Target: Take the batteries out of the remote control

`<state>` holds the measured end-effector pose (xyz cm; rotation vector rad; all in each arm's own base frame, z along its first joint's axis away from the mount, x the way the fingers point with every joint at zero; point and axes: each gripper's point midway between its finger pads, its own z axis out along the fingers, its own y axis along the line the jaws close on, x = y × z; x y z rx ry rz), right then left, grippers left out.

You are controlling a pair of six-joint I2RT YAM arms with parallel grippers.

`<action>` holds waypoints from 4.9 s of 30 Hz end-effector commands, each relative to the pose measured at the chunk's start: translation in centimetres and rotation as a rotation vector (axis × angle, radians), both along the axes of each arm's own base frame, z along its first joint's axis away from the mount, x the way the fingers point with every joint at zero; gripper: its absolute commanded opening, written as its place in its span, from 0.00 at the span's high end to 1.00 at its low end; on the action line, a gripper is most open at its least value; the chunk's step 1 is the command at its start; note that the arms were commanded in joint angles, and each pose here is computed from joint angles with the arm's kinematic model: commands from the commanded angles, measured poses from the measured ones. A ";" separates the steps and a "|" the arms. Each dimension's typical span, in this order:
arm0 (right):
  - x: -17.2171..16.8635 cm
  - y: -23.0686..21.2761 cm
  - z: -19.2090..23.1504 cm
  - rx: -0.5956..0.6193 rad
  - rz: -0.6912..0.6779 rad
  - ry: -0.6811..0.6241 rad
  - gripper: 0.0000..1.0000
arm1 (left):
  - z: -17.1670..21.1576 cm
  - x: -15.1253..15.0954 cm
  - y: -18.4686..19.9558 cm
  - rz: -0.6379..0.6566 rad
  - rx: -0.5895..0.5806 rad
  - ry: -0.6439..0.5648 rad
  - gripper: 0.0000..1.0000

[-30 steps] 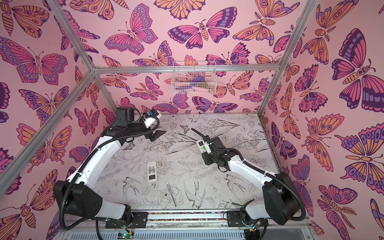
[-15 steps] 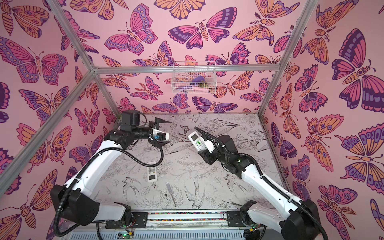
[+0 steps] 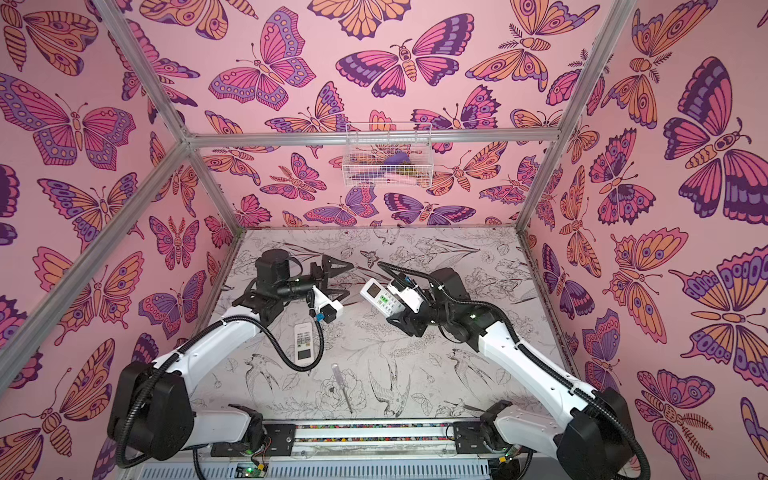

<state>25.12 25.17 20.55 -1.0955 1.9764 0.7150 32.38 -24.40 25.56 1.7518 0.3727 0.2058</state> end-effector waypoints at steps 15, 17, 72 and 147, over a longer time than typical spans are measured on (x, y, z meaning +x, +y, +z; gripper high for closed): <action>-0.7 2.9 -0.7 -0.036 0.218 0.047 0.52 | -2.8 -3.4 -2.0 -0.168 -0.001 -0.047 0.18; -0.8 3.1 -0.8 -0.033 0.233 0.055 0.53 | -3.2 -3.4 -2.1 -0.172 0.002 -0.039 0.20; 0.6 -2.3 0.0 -0.190 -0.024 -0.176 0.12 | -6.4 -2.1 -1.4 -0.021 0.118 0.152 1.00; 4.3 -1.8 -5.9 0.409 -0.426 0.467 0.15 | -12.6 -5.3 -1.1 0.639 -0.349 2.317 1.00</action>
